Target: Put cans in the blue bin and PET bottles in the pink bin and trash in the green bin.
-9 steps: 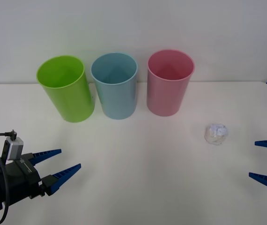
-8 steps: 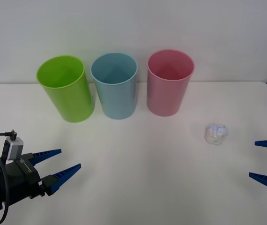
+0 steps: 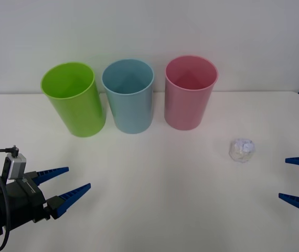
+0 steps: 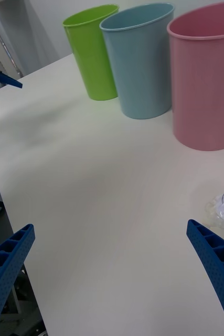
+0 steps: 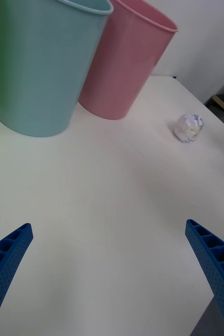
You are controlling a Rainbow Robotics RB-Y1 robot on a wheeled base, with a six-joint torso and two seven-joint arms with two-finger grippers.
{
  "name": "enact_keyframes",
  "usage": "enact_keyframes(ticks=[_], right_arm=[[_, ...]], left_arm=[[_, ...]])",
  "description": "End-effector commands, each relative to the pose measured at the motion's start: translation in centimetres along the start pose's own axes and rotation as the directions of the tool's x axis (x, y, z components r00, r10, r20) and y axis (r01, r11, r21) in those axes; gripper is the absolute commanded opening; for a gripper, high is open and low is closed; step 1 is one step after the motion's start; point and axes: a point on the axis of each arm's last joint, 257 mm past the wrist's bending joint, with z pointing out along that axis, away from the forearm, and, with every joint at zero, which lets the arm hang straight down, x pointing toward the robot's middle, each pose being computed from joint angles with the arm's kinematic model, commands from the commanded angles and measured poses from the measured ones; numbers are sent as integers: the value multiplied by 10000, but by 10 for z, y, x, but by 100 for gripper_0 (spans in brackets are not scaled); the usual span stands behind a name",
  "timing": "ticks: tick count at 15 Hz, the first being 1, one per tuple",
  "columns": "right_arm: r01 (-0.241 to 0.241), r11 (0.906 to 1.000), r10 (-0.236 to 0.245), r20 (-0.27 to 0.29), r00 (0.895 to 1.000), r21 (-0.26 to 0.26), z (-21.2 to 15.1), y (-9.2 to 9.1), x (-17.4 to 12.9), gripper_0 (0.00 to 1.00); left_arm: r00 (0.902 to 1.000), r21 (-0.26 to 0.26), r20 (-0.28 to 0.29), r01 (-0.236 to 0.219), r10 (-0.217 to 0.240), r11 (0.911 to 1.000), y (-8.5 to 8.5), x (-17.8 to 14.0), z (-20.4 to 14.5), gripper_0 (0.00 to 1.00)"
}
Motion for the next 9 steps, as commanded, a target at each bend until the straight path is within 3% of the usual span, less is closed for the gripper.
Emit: enact_keyframes(ticks=[1,2,3,6,9], right_arm=[[0,10000,0,0,10000,0,0,0,0,100],[0,10000,0,0,10000,0,0,0,0,100],[-591,9982,592,297,9978,-47,8,9,15,100],[-136,9999,136,366,9992,10,8,9,1,100],[487,9974,-501,244,9984,534,3,-4,-23,100]], left_arm=[[10000,0,0,0,0,10000,0,0,0,100],[10000,0,0,0,0,10000,0,0,0,100],[10000,0,0,0,0,10000,0,0,0,100],[10000,0,0,0,0,10000,0,0,0,100],[10000,0,0,0,0,10000,0,0,0,100]])
